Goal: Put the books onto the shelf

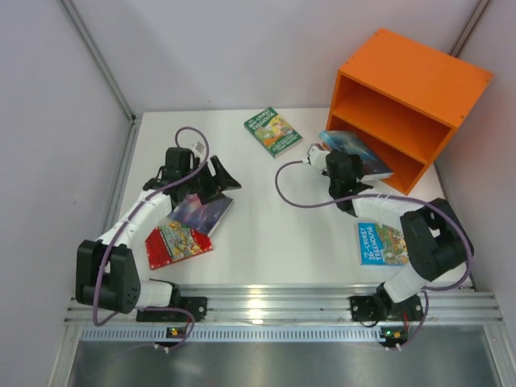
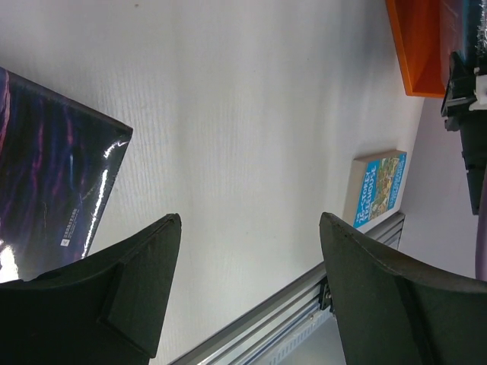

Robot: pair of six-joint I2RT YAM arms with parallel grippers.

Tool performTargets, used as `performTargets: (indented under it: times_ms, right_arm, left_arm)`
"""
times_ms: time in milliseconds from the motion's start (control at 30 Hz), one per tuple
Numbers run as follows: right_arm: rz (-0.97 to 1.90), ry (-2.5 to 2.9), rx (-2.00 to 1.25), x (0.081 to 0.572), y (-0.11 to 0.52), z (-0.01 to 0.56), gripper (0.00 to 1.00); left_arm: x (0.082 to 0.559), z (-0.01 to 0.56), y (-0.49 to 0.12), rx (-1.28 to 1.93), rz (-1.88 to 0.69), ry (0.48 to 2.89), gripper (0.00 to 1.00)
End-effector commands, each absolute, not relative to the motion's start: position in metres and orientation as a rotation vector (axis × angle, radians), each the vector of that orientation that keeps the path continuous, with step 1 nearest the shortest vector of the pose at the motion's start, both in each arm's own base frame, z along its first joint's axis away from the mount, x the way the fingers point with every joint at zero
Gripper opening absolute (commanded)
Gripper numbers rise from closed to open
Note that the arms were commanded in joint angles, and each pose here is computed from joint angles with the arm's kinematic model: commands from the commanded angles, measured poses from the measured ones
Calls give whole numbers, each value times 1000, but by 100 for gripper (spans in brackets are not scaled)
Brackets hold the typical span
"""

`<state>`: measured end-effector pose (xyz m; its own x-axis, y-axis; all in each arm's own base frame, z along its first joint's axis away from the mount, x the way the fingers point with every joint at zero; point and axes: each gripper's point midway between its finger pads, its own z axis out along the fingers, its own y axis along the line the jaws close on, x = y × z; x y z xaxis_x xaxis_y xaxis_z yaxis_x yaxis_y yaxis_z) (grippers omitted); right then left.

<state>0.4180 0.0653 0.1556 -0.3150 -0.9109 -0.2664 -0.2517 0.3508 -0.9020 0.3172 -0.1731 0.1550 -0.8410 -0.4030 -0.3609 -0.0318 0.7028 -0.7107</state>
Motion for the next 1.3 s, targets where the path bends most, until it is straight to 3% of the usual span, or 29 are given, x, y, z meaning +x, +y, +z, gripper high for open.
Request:
performTargets:
  times_ms: [0, 100, 200, 267, 300, 433, 700, 1067, 1267]
  right_arm:
    - [-1021, 1649, -870, 443, 56, 194, 0]
    - [-1022, 1675, -898, 454, 50, 170, 0]
    - [-1027, 1700, -911, 458, 45, 150, 7]
    - [-1018, 1754, -930, 456, 43, 138, 20]
    - [-969, 1791, -884, 459, 46, 140, 33]
    - [-827, 1956, -932, 445, 54, 117, 51]
    - [-894, 2061, -921, 422, 36, 93, 48]
    - [-969, 2108, -937, 422, 29, 76, 53]
    - [-1033, 2077, -940, 430, 21, 74, 39]
  left_arm:
    - [314, 169, -179, -266, -1056, 2349, 78]
    - [313, 162, -182, -274, -1080, 2352, 78]
    - [310, 160, -184, -257, -1098, 2366, 78]
    - [307, 161, -182, -254, -1091, 2365, 78]
    - [306, 164, -181, -245, -1087, 2359, 78]
    - [304, 170, -181, -233, -1088, 2343, 78]
    - [298, 172, -184, -225, -1119, 2341, 78]
    - [292, 170, -183, -222, -1119, 2344, 78]
    - [293, 170, -182, -216, -1113, 2341, 78]
